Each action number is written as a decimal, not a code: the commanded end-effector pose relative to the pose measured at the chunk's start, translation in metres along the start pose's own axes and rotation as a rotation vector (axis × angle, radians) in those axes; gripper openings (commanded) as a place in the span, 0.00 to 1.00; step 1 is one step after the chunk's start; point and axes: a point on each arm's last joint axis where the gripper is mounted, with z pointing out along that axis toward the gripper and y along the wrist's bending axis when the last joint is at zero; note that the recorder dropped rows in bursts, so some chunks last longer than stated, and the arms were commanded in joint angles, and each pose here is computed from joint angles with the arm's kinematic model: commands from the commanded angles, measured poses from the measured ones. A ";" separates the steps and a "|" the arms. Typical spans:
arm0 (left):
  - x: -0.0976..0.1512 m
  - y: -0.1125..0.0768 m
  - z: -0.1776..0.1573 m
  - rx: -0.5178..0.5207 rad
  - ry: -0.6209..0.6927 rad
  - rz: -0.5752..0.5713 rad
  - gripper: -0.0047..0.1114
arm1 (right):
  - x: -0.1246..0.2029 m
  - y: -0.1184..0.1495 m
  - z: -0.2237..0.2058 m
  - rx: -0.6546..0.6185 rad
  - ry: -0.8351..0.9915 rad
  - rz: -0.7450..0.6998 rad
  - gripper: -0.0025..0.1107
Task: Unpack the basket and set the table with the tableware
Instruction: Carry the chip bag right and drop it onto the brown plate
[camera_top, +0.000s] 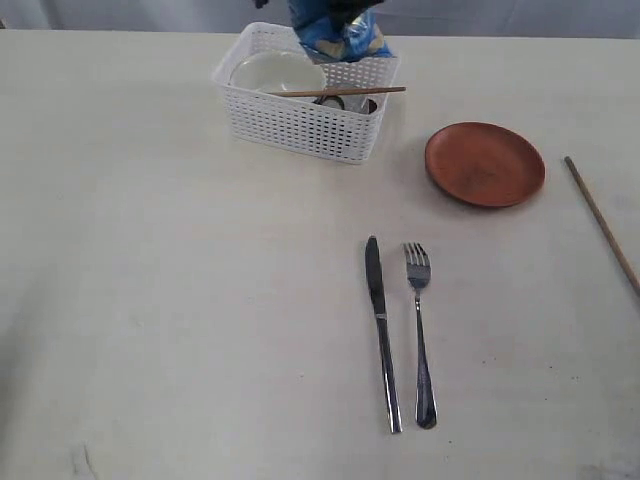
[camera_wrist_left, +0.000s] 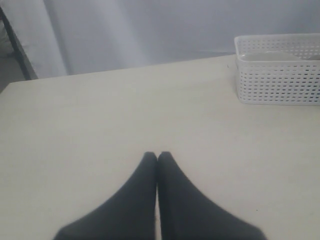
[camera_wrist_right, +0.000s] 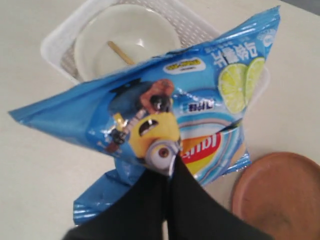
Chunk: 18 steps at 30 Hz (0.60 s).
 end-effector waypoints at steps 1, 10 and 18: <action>0.000 -0.001 0.000 0.008 -0.003 -0.008 0.04 | 0.022 -0.043 -0.012 -0.004 -0.001 0.112 0.02; 0.000 -0.001 0.000 0.008 -0.003 -0.008 0.04 | 0.076 -0.097 0.004 0.070 0.209 0.179 0.02; 0.000 -0.001 0.000 0.008 -0.003 -0.008 0.04 | 0.095 -0.116 0.042 0.106 0.320 0.229 0.02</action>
